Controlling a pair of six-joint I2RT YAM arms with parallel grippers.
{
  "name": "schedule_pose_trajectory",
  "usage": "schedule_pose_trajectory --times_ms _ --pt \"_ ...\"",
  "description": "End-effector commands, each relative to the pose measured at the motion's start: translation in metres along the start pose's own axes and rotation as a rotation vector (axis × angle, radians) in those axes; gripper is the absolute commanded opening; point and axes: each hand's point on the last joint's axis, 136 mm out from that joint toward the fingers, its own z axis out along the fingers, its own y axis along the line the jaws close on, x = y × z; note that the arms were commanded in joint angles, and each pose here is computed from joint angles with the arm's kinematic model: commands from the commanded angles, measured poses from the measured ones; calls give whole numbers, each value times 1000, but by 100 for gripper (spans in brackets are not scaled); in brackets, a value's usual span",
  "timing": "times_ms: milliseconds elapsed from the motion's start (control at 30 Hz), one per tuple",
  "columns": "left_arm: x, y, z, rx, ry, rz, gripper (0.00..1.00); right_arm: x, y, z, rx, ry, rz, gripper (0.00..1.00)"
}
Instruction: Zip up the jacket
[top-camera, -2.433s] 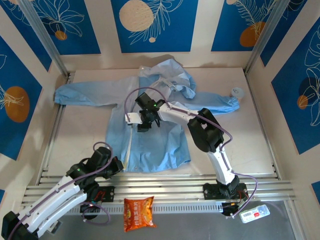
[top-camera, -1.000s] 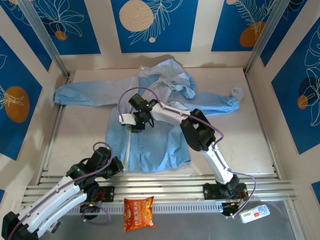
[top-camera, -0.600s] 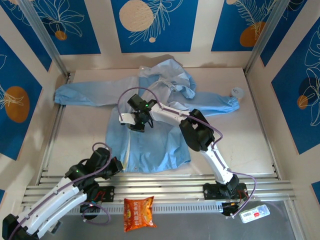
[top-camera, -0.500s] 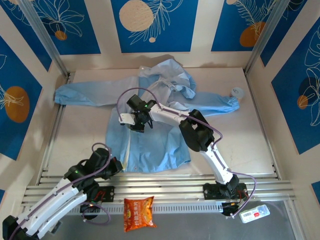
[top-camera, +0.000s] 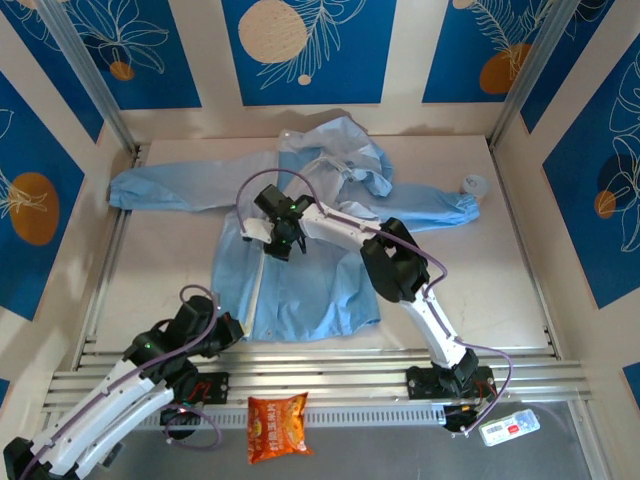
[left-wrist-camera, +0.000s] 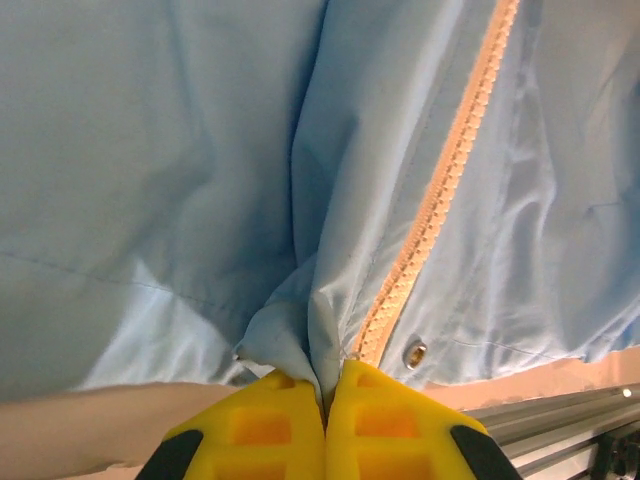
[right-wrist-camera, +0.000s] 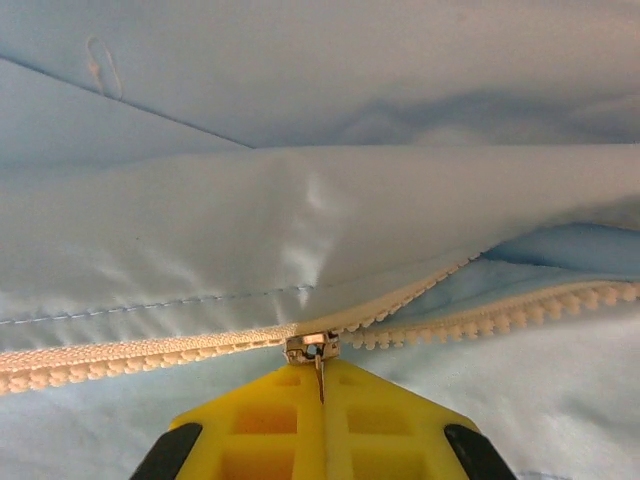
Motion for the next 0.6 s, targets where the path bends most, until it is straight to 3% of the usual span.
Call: schedule_pose_trajectory --times_ms 0,567 --pt "7 6 -11 -40 37 31 0 4 -57 -16 164 1 117 0" --pt "-2 -13 -36 -17 11 98 0 -4 -132 -51 329 -34 223 0"
